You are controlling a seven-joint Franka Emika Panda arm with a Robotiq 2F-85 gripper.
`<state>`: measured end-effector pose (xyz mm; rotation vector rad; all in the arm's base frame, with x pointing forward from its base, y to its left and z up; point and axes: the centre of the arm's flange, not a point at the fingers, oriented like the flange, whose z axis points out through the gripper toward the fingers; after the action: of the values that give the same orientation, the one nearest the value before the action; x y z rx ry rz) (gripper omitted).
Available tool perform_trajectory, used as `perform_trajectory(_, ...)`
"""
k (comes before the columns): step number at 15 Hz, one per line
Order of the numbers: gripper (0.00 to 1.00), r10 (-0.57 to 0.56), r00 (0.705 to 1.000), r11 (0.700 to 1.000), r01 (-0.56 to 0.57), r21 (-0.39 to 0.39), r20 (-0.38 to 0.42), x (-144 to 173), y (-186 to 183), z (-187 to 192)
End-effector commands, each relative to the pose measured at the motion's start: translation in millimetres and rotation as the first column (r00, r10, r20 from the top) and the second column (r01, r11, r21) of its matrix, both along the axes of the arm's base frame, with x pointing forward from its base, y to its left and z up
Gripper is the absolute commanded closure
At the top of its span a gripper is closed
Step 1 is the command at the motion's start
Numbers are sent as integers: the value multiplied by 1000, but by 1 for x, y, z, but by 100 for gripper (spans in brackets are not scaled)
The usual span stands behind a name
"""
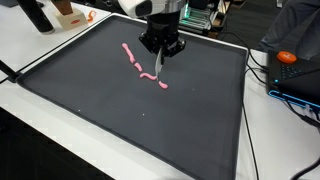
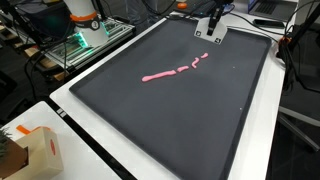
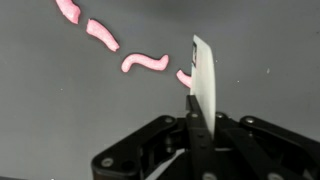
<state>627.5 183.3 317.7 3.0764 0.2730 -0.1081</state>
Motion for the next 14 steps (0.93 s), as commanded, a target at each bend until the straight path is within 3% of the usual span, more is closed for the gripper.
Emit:
perform_trajectory(1, 99, -38, 999, 998, 38, 41, 6, 2, -23, 6)
perform_trajectory(14, 99, -204, 978, 976, 200, 80, 43, -4, -126, 37)
